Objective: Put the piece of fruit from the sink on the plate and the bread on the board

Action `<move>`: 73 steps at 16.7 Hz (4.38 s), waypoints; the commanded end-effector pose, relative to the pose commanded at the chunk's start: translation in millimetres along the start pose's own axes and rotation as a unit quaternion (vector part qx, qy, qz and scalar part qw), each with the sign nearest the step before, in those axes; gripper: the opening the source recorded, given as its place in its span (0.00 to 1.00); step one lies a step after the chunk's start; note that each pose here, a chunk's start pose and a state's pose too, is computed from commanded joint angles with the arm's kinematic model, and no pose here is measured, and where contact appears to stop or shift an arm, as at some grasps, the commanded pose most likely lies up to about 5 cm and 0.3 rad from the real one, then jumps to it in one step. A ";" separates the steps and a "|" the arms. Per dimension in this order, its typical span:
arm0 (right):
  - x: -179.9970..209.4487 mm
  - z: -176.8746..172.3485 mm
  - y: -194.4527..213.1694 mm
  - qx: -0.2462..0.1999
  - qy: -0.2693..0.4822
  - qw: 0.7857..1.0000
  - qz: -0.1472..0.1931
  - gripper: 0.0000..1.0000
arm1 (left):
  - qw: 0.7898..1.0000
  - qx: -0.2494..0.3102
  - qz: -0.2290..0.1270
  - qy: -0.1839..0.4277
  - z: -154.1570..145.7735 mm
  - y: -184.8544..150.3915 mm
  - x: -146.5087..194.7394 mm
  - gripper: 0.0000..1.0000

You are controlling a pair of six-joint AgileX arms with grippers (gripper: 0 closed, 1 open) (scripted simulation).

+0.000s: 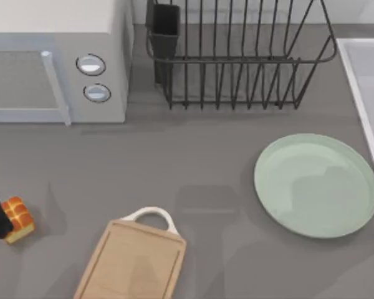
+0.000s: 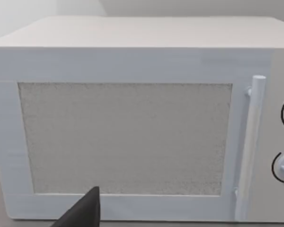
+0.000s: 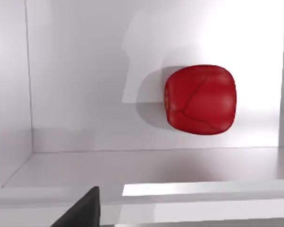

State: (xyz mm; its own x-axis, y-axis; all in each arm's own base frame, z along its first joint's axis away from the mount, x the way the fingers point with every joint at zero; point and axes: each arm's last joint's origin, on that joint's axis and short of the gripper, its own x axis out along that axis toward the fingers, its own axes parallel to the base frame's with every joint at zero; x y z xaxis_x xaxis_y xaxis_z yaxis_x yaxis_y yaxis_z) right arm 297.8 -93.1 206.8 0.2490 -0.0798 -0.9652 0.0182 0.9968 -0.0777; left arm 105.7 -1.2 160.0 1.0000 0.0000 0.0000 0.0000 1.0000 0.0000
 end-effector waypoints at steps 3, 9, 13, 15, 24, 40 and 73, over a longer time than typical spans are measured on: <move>34.8 18.7 -18.2 0.000 0.078 0.997 0.022 1.00 | 1.000 0.000 0.000 0.000 0.0 0.0 0.0 1.00; 59.1 27.9 -30.5 0.001 0.126 0.991 0.039 1.00 | 1.000 0.000 0.000 0.000 0.0 0.0 0.0 1.00; 59.8 28.0 -28.6 -0.001 0.125 0.991 0.039 1.00 | 1.000 0.000 0.000 0.000 0.0 0.0 0.0 1.00; 72.3 26.9 -28.5 -0.001 0.128 0.991 0.040 1.00 | 1.000 0.000 0.000 0.000 0.0 0.0 0.0 1.00; 192.8 -2.5 -21.2 0.000 0.121 0.992 0.037 1.00 | 1.000 0.000 0.000 0.000 0.0 0.0 0.0 1.00; 206.1 -10.1 -18.7 0.001 0.126 0.991 0.039 0.25 | 1.000 0.000 0.000 0.000 0.0 0.0 0.0 1.00; 57.8 49.4 -6.7 0.006 0.071 0.997 0.030 0.00 | 1.000 0.000 0.000 0.000 0.0 0.0 0.0 1.00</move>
State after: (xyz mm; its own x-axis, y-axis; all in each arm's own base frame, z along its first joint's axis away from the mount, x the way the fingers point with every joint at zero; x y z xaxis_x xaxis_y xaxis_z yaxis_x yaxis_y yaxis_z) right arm 359.9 -104.3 163.9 0.1110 -0.0189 -0.9936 0.0192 0.9997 -0.0169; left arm 105.7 -1.2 160.0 1.0000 0.0000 0.0000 0.0000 1.0000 0.0000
